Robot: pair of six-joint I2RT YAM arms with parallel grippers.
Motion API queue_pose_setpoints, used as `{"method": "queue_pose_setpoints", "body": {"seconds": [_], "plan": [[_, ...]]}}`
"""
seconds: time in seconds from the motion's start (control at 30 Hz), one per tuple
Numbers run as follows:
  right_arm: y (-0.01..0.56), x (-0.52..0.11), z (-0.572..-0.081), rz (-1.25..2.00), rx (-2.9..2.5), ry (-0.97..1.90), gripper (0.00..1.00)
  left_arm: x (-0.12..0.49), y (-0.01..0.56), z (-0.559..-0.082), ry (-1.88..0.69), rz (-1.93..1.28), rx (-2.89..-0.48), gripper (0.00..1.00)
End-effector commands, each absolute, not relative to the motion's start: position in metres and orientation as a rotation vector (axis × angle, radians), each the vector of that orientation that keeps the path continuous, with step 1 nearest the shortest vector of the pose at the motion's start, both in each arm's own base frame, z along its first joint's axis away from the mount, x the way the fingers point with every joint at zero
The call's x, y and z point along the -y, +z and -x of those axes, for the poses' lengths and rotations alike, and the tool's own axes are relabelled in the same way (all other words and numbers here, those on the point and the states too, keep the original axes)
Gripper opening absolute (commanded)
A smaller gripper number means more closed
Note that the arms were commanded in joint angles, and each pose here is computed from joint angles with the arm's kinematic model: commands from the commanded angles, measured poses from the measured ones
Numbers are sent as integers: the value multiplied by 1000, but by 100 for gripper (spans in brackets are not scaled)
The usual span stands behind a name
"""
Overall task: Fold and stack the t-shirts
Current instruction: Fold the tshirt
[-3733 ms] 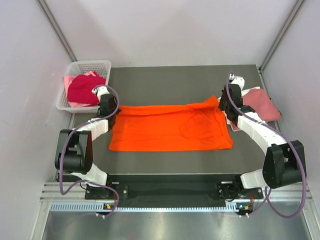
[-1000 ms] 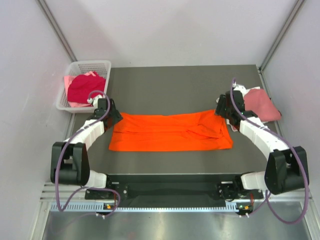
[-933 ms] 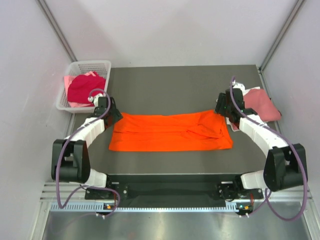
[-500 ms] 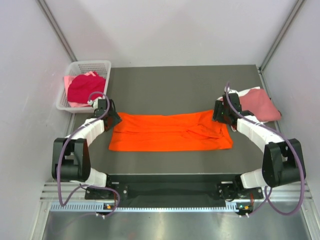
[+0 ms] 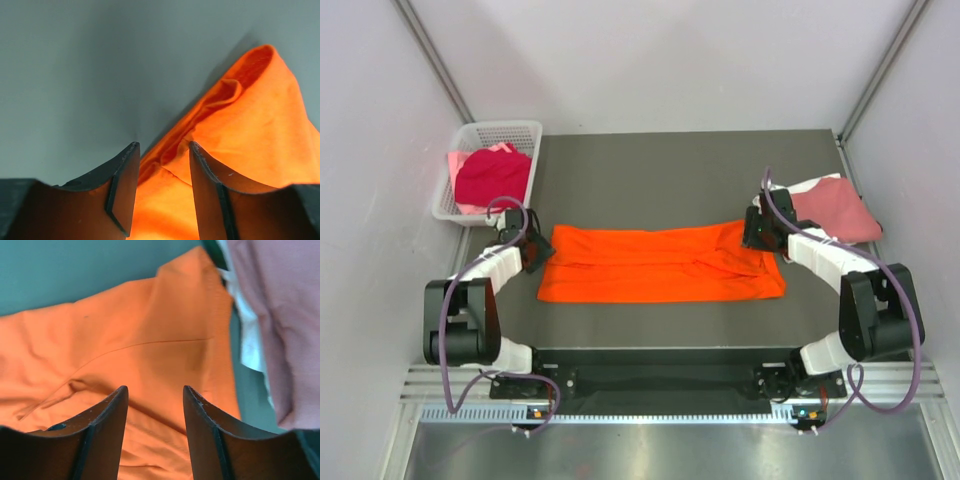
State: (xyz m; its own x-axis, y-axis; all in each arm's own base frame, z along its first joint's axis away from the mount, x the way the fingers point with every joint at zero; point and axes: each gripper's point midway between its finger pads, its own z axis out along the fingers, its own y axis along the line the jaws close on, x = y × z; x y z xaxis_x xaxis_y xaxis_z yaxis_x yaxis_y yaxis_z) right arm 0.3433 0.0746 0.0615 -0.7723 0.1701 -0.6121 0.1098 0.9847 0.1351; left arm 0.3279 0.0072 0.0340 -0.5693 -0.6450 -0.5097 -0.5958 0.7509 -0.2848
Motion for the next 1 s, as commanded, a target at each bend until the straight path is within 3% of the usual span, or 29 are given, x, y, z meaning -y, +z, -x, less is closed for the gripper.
{"method": "queue_pose_setpoints", "body": {"seconds": [0.0, 0.2, 0.8, 0.97], "plan": [[74, -101, -351, -74, -2416, 218, 48, -5, 35, -338, -154, 933, -2330, 49], [64, -135, -334, 81, -2456, 376, 45, -6, 42, -339, -160, 934, -2314, 48], [46, -175, -339, 205, -2511, 555, 50, -10, 109, -330, -183, 885, -2162, 52], [50, -177, -320, 218, -2495, 601, 33, -8, 121, -328, -200, 860, -2141, 52]]}}
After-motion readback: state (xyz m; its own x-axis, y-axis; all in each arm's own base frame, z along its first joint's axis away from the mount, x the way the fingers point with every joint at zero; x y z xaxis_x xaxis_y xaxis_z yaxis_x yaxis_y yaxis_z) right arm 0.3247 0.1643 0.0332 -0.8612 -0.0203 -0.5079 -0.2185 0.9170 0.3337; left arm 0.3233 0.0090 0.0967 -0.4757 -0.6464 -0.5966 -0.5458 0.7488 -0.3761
